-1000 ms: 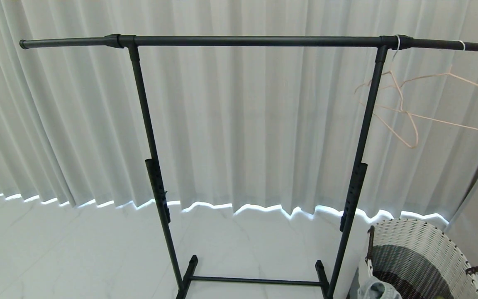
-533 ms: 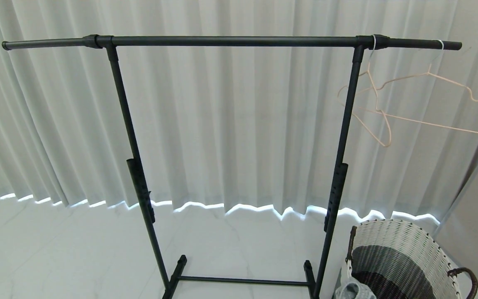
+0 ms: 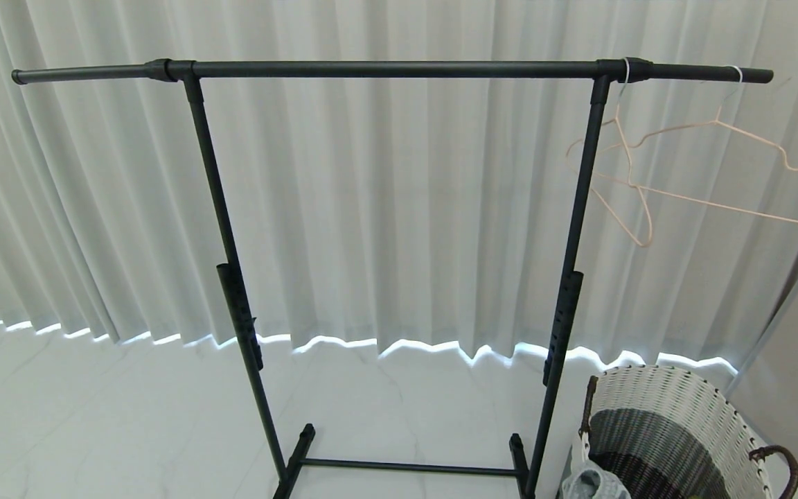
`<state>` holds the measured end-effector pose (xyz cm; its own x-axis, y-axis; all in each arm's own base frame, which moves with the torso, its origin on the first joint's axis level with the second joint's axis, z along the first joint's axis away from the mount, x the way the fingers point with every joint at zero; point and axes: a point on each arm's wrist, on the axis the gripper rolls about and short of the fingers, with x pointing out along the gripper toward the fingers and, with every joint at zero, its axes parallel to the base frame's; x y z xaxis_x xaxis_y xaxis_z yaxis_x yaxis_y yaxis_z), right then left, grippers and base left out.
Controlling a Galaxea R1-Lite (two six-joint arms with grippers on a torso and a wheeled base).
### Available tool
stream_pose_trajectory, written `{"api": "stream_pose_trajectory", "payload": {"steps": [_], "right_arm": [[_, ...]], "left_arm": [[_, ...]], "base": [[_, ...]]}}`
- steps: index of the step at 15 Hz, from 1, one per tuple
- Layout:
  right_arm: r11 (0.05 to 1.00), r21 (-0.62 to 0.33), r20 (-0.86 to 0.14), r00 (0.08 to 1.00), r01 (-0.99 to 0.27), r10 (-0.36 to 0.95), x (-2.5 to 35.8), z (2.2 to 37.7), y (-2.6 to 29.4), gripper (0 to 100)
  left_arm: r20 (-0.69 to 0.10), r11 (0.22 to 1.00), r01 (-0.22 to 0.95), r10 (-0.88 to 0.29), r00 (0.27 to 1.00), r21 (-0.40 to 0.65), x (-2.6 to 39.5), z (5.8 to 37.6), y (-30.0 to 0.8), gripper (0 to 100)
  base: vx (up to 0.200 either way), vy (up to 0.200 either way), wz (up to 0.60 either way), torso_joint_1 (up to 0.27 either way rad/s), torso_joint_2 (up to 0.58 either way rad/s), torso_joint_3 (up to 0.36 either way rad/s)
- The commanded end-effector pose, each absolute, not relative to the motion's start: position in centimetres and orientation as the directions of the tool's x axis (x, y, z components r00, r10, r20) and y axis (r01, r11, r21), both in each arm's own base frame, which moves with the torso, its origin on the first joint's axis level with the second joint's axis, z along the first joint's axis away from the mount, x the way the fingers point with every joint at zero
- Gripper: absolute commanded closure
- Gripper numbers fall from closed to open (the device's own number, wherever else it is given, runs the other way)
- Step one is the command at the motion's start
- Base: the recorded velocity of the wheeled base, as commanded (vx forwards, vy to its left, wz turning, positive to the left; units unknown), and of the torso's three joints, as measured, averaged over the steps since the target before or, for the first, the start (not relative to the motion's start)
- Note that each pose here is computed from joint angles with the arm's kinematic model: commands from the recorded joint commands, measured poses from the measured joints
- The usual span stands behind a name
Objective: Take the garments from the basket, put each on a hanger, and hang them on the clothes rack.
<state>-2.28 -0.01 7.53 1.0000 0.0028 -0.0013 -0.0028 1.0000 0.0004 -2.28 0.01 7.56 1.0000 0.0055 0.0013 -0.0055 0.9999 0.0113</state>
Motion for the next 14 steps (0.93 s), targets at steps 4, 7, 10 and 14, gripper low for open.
{"api": "stream_pose_trajectory", "payload": {"steps": [4,7,10,14], "right_arm": [[1.0,0.0,-0.002,1.0,-0.003,0.003,-2.28,7.53,-0.01,0],[1.0,0.0,0.0,1.0,-0.003,0.003,-2.28,7.55,-0.01,0],[1.0,-0.026,-0.003,1.0,-0.005,0.005,-2.27,7.54,0.0,0],[1.0,0.002,0.005,1.0,-0.002,0.002,-2.28,7.6,-0.01,0]], "left_arm": [[0.0,1.0,-0.006,0.006,1.0,0.011,-2.27,7.57,0.01,0],[0.0,1.0,-0.006,0.006,1.0,0.012,-2.27,7.57,0.01,0],[0.0,1.0,-0.006,0.006,1.0,0.011,-2.27,7.57,0.01,0],[0.0,1.0,-0.006,0.006,1.0,0.011,-2.27,7.57,0.01,0]], "base": [[0.0,0.0,0.0,-0.047,0.16,0.102],[0.0,0.0,0.0,-0.1,0.34,0.245],[0.0,0.0,0.0,-0.03,0.09,0.067],[0.0,0.0,0.0,0.0,0.0,0.0]]}}
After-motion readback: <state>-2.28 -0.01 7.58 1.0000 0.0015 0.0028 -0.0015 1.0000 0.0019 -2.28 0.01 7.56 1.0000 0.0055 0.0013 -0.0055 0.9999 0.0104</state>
